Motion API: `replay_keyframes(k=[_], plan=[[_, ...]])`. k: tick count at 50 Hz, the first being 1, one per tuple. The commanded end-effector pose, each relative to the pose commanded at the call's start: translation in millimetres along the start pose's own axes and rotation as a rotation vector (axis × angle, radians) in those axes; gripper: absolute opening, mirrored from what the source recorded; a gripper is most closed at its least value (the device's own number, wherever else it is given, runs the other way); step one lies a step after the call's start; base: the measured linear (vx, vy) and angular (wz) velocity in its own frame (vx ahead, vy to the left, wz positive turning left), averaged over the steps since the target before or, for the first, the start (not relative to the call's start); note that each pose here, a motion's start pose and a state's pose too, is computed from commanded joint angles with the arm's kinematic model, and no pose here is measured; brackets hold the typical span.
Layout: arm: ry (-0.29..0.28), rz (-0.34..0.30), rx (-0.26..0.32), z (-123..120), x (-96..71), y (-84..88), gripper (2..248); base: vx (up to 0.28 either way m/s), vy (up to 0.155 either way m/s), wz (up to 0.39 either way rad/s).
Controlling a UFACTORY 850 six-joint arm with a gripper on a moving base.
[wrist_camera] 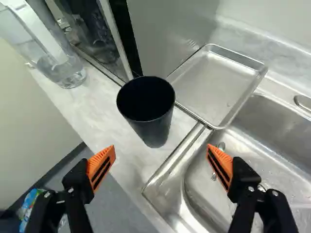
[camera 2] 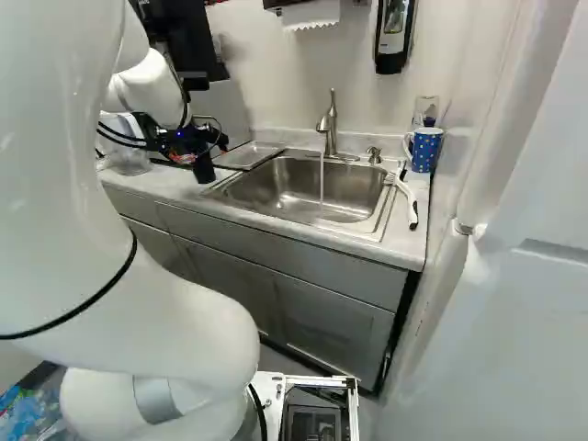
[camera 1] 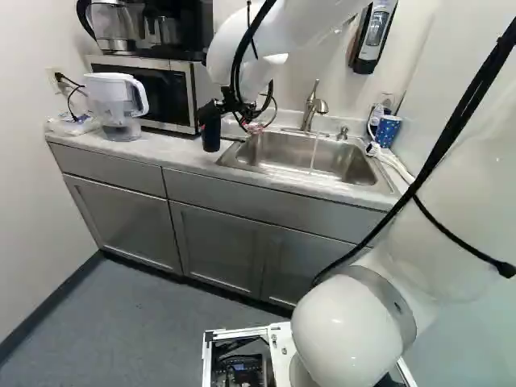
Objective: Rinse the cup and place it in the tray
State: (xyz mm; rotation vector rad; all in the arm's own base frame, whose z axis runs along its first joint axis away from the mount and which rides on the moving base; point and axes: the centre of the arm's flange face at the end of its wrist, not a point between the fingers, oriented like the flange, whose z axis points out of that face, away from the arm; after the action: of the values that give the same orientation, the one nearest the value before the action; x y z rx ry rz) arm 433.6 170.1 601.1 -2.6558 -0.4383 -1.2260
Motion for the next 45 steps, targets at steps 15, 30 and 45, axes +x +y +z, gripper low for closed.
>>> replay_keyframes(k=[15,30,45], plan=[[0.056,0.000,-0.002,14,-1.3,0.6,247,0.000,0.000,0.000],[0.112,0.000,-0.003,28,-3.2,1.1,247,0.000,0.000,0.000],[0.169,-0.001,-0.004,40,-6.3,1.0,247,0.000,0.000,0.000]])
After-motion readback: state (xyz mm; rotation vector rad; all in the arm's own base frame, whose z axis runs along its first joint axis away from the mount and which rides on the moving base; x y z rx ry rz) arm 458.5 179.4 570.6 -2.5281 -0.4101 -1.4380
